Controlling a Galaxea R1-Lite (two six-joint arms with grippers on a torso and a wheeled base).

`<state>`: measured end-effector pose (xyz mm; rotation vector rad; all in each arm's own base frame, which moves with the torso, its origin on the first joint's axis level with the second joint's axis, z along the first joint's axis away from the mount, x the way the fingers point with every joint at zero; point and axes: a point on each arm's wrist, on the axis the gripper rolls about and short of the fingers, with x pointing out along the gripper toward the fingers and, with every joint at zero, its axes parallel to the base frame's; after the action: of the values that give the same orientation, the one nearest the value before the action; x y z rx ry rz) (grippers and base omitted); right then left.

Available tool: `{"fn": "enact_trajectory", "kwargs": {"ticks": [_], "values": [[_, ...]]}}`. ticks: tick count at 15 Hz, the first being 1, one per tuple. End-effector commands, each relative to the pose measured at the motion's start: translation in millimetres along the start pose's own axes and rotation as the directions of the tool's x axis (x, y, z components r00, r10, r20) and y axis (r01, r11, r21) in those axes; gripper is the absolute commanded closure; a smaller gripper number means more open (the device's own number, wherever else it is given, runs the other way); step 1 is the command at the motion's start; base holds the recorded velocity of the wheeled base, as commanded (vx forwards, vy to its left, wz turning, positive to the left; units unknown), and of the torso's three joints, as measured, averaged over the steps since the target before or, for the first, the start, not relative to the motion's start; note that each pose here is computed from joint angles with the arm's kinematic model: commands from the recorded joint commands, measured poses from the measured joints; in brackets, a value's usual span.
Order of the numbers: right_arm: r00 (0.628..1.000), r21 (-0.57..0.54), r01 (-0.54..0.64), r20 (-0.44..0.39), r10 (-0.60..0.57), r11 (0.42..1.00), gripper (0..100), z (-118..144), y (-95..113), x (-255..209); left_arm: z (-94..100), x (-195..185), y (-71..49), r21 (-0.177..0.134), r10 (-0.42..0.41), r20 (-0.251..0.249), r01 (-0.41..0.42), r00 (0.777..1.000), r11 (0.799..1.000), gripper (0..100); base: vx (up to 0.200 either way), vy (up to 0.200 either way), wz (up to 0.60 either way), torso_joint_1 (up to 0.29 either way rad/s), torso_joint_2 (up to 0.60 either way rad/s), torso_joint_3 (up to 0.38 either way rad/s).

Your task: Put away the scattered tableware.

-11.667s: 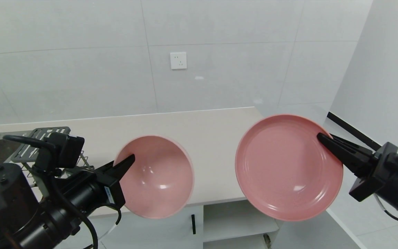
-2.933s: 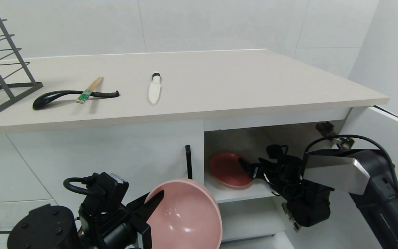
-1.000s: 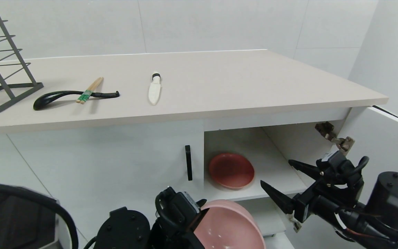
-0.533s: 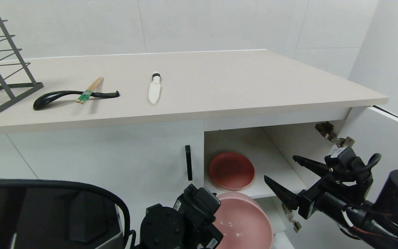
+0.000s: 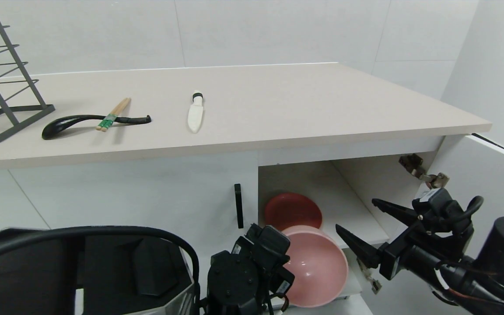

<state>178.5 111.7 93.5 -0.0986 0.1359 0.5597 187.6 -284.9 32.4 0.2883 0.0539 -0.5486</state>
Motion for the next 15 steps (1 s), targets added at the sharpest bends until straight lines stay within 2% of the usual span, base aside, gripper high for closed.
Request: {"fn": "enact_trajectory", "kwargs": {"ticks": [1, 3, 5, 6, 9, 15], "values": [[1.000, 0.000, -0.001, -0.005, 0.001, 1.000, 0, -1.1, 0.2, 0.3, -1.9, 11.2, -6.0, -0.008, 0.011, 0.014, -0.011, 1.000, 1.000, 100, 0.000, 0.000, 0.00, 0.000, 0.00, 0.000], [1.000, 0.000, -0.001, -0.005, 0.001, 1.000, 0, -1.1, 0.2, -0.1, 0.2, 18.9, -6.0, -0.021, 0.067, 0.023, -0.067, 0.997, 0.998, 100, 0.000, 0.000, 0.00, 0.000, 0.00, 0.000], [0.999, 0.002, 0.003, -0.032, -0.003, 1.000, 0, -6.1, -0.5, 1.7, 11.4, 27.1, -5.5, -0.055, 0.111, 0.063, -0.108, 0.992, 0.993, 100, 0.000, 0.000, 0.00, 0.000, 0.00, 0.000], [0.999, 0.004, 0.018, -0.048, -0.018, 1.000, 0, -9.5, -3.9, 4.8, 16.6, 29.5, -5.0, -0.069, 0.119, 0.081, -0.113, 0.990, 0.991, 100, 0.000, 0.000, 0.00, 0.000, 0.00, 0.000], [0.994, 0.013, 0.076, -0.076, -0.075, 0.997, 0, -15.6, -16.8, 10.1, 19.9, 30.7, -5.1, -0.093, 0.116, 0.093, -0.107, 0.989, 0.990, 100, 0.000, 0.000, 0.00, 0.000, 0.00, 0.000], [0.988, 0.020, 0.118, -0.101, -0.116, 0.993, 0, -21.3, -26.8, 15.1, 37.4, 42.8, -5.2, -0.136, 0.140, 0.161, -0.118, 0.977, 0.984, 100, 0.000, 0.000, 0.00, 0.000, 0.00, 0.000]]}}
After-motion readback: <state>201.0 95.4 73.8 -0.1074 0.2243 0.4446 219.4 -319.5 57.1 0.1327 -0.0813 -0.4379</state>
